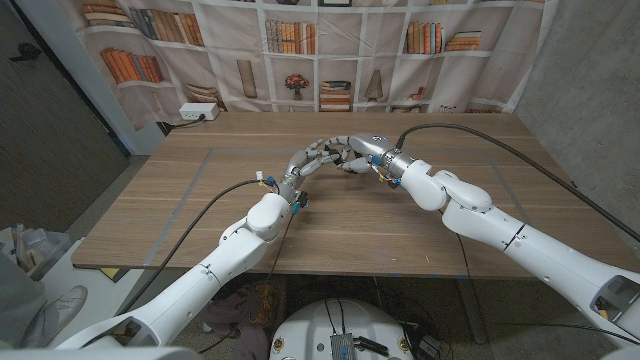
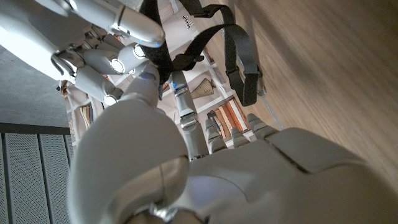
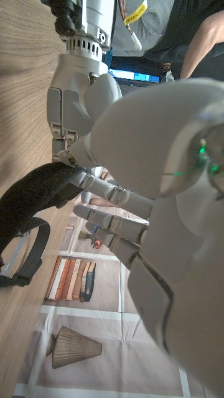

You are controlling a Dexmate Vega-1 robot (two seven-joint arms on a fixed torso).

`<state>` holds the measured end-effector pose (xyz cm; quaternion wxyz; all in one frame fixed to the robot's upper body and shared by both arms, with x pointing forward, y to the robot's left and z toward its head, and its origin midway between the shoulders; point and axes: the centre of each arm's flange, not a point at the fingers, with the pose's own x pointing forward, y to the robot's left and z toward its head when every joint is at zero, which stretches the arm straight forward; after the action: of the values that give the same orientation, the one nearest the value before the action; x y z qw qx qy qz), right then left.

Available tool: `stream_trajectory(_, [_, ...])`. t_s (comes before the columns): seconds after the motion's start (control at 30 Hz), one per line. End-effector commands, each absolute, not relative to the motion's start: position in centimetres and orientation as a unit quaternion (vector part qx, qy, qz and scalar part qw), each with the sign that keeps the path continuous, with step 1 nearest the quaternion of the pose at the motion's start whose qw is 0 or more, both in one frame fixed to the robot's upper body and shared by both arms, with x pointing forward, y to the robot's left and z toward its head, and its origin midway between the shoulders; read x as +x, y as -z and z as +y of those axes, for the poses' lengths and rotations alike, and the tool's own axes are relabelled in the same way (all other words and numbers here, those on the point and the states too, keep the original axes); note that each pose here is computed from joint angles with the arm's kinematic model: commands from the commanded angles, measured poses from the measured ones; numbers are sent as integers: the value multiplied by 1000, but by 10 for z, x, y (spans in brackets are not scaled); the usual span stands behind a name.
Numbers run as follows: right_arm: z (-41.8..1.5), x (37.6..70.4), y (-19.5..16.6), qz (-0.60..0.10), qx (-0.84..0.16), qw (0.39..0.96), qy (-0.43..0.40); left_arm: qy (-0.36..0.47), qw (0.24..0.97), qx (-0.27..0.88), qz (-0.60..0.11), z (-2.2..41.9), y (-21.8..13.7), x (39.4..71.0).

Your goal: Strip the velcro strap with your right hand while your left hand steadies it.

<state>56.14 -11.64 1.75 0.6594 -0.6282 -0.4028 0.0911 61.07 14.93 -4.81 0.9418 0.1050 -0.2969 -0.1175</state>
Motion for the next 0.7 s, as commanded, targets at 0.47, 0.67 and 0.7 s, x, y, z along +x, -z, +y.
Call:
stream_trajectory(0.47, [-116, 562, -17, -401, -631, 657, -93, 128, 940, 100, -299, 145, 50, 613])
stream_trajectory(0.67, [-116, 562, -17, -400, -631, 658, -94, 132, 939, 98, -301, 143, 49, 615])
stream_trajectory(0.7, [-116, 562, -17, -400, -632, 657, -94, 132, 939, 97, -301, 143, 49, 616])
